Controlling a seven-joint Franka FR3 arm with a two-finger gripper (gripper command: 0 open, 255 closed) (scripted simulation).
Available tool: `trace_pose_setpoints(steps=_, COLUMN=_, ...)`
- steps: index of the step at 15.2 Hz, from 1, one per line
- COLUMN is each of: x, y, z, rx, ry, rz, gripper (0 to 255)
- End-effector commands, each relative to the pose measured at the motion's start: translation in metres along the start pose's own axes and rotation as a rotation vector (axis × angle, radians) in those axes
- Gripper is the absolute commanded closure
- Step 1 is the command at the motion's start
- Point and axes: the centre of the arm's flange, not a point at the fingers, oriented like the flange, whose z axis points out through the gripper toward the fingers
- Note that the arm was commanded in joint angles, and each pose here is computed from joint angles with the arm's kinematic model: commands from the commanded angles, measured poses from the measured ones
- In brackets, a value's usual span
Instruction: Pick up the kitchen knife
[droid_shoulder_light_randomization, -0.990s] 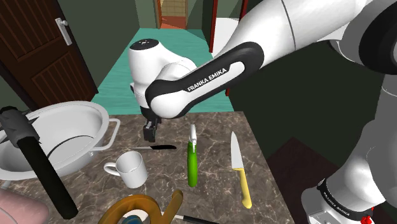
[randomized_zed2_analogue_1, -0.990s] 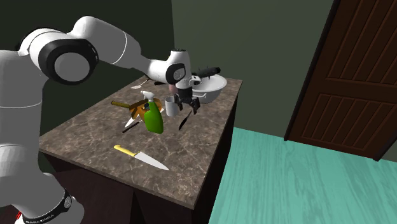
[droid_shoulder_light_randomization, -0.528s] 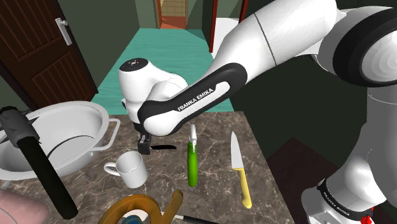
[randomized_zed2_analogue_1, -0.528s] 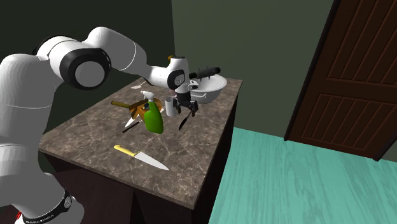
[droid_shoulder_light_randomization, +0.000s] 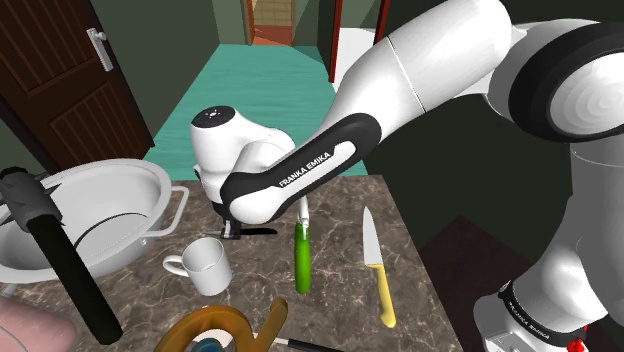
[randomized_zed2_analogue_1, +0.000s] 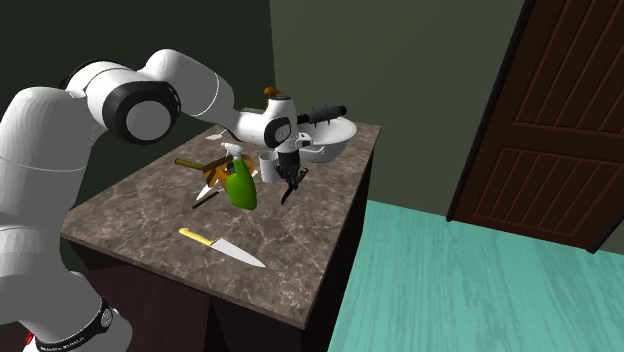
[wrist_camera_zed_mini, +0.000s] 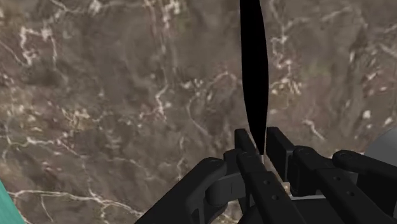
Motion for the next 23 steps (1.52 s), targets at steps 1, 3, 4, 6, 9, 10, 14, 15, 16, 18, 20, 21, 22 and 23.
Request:
trace_pose_setpoints(steps=1, x=0.0, y=0.0, z=0.0, rx=0.0, ry=0.0, rz=0.0, gripper=255)
trace_pose_setpoints(steps=3, x=0.0, y=0.0, z=0.0, rx=0.0, ry=0.0, rz=0.0, gripper=255)
trace_pose_setpoints(steps=4, x=0.0, y=0.0, z=0.0, rx=0.0, ry=0.0, rz=0.0, gripper=255)
trace_pose_setpoints(steps=6, x=0.0, y=0.0, z=0.0, rx=0.0, ry=0.0, rz=0.0, gripper=255)
trace_pose_setpoints(steps=9, x=0.001, y=0.001, z=-0.01, rx=0.0, ry=0.0, rz=0.0, gripper=255)
trace_pose_setpoints(steps=10, x=0.001, y=0.002, z=-0.016, rx=0.0, ry=0.0, rz=0.0, gripper=255)
trace_pose_setpoints(steps=14, x=0.002, y=0.003, z=-0.037, rx=0.0, ry=0.0, rz=0.0, gripper=255)
trace_pose_setpoints(steps=15, x=0.003, y=0.003, z=-0.042, rx=0.0, ry=0.0, rz=0.0, gripper=255)
trace_pose_setpoints(steps=16, x=0.003, y=0.003, z=-0.047, rx=0.0, ry=0.0, rz=0.0, gripper=255)
trace_pose_setpoints(steps=18, x=0.004, y=0.004, z=-0.058, rx=0.0, ry=0.0, rz=0.0, gripper=255)
trace_pose_setpoints(steps=20, x=0.004, y=0.005, z=-0.068, rx=0.0, ry=0.0, rz=0.0, gripper=255)
trace_pose_setpoints(steps=21, x=0.005, y=0.005, z=-0.074, rx=0.0, ry=0.0, rz=0.0, gripper=255)
trace_pose_setpoints(steps=22, x=0.005, y=0.005, z=-0.079, rx=0.0, ry=0.0, rz=0.0, gripper=255)
trace_pose_setpoints(steps=23, x=0.005, y=0.005, z=-0.08, rx=0.0, ry=0.0, rz=0.0, gripper=255)
